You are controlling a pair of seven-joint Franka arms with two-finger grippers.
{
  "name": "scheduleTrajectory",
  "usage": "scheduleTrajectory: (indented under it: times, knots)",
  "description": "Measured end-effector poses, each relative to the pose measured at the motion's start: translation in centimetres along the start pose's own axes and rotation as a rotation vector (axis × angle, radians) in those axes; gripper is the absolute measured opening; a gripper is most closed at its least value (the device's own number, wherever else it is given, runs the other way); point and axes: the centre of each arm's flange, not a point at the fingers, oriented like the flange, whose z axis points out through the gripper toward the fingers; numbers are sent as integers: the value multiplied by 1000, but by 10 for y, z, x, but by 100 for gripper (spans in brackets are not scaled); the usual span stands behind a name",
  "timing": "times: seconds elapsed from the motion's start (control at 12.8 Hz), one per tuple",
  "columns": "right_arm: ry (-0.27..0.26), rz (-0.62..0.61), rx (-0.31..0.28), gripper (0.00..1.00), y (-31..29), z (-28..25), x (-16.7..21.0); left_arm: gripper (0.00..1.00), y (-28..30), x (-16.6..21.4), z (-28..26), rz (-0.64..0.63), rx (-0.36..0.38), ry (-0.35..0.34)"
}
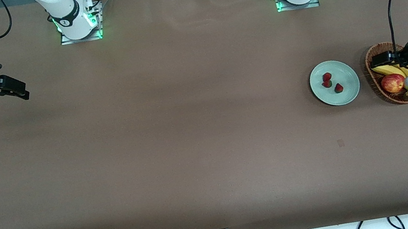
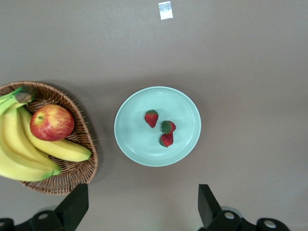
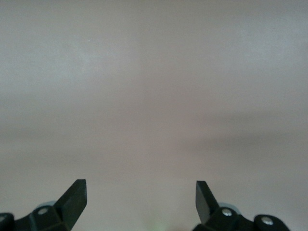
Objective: Collect all strawberries into plate
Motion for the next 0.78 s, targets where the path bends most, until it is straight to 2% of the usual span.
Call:
scheduleTrajectory:
  times: [0.31, 0.78]
  knots:
    - [0, 0, 0, 100, 0, 0, 0, 100, 39, -44, -69, -7, 53, 78]
    - [0, 0, 0, 100, 0, 0, 0, 100, 76, -73, -103, 23, 95, 127]
